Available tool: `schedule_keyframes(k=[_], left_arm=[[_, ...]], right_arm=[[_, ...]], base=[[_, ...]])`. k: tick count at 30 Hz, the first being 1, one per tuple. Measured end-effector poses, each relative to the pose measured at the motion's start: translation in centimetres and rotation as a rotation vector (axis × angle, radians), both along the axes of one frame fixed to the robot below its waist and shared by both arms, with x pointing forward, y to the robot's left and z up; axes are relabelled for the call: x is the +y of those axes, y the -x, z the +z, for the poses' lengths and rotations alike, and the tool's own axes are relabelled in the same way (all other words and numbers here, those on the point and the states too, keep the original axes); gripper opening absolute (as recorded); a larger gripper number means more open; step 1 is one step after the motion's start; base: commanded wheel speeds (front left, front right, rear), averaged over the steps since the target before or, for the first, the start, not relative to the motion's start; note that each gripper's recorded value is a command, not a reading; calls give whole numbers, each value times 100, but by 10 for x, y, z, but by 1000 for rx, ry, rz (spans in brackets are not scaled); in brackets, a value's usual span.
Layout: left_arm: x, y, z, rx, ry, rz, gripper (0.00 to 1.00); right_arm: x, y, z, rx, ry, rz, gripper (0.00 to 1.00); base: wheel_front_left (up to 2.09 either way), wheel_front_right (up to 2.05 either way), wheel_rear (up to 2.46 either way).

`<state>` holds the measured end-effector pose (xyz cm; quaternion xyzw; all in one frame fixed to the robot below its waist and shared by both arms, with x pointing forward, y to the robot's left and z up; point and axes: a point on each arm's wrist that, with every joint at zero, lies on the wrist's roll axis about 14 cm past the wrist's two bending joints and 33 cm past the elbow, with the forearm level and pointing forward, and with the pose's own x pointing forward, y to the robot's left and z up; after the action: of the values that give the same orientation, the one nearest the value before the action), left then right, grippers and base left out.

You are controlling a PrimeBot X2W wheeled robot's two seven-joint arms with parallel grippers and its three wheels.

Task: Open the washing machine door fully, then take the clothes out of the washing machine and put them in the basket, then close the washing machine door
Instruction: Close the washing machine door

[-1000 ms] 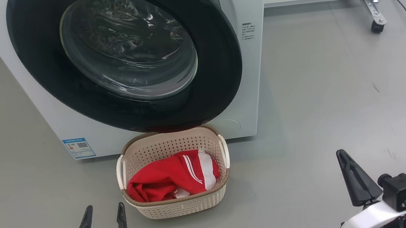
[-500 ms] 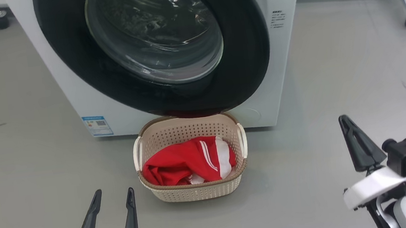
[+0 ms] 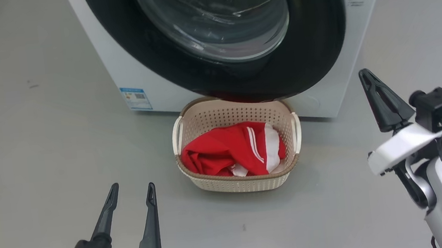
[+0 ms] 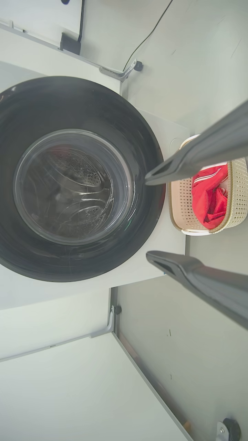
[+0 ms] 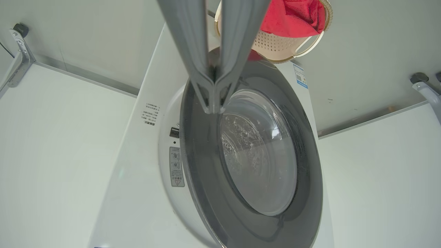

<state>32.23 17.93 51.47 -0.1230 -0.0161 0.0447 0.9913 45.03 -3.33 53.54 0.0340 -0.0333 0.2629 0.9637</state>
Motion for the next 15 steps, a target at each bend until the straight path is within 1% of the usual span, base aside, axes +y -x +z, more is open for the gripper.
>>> schedule_keyframes(k=[4, 11, 15], left_arm=[[7, -4, 0, 0, -5, 27, 100], [18, -13, -4, 12, -18, 64, 100], [22, -17, -9, 29, -23, 80, 100]], right_arm=[[21, -16, -2, 18, 12, 58, 0], [48, -52, 3, 5, 54, 136, 0], [66, -67, 6, 8, 44, 179, 0]], base=[[0, 0, 0], [0, 0, 0], [0, 0, 0]])
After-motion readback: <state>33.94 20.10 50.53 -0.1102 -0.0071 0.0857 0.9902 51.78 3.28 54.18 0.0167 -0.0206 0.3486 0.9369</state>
